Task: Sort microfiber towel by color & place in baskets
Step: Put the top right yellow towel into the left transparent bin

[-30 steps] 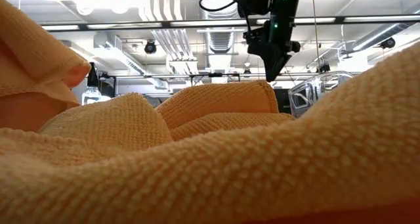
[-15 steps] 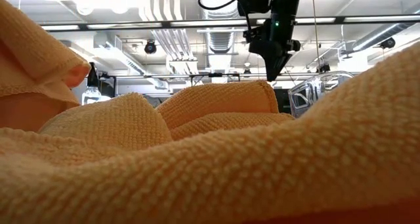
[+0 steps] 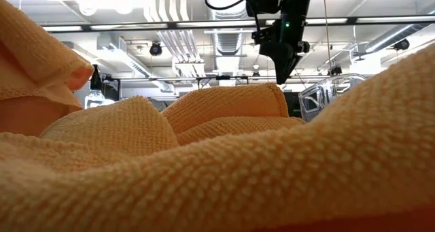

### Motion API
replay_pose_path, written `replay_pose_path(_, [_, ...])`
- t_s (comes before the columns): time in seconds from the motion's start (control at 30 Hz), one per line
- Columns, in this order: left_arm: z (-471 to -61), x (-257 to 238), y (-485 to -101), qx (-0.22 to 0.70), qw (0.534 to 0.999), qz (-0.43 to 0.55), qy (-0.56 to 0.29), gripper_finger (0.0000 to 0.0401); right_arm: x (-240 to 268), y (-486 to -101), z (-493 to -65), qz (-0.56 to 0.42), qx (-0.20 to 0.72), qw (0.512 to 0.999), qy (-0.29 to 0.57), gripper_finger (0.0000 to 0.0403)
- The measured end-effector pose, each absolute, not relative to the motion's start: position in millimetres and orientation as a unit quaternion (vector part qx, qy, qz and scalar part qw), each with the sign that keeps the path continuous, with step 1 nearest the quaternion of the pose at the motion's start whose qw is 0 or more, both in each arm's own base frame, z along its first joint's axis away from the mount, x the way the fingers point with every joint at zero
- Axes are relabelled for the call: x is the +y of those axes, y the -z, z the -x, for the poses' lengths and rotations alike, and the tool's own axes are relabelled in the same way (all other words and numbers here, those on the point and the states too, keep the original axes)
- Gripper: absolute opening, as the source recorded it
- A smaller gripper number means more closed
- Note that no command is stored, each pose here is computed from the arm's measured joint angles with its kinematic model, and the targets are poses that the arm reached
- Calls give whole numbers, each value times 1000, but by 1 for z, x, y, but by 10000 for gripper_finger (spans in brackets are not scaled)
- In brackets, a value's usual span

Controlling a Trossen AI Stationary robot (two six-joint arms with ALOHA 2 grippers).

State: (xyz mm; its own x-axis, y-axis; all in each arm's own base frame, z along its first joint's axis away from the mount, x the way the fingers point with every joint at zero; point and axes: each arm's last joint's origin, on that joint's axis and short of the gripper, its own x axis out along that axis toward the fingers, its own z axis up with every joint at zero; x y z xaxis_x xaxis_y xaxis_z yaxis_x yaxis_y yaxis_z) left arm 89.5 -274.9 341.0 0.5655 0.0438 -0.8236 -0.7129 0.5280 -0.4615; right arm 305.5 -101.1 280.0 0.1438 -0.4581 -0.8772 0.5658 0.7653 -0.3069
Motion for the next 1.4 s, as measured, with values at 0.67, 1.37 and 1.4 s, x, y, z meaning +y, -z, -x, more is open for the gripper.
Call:
replay_pose_path(0.67, [-107, -261, -345, 480, 748, 380, -257, 174, -101, -280, -305, -40, 563, 755, 333, 68])
replay_pose_path(1.37, [-126, -238, -353, 463, 787, 312, -264, 174, -102, -280, -305, -35, 564, 754, 334, 68])
replay_pose_path(1.4, [-130, -236, -354, 455, 796, 302, -261, 174, -102, -280, -305, -35, 564, 755, 334, 68])
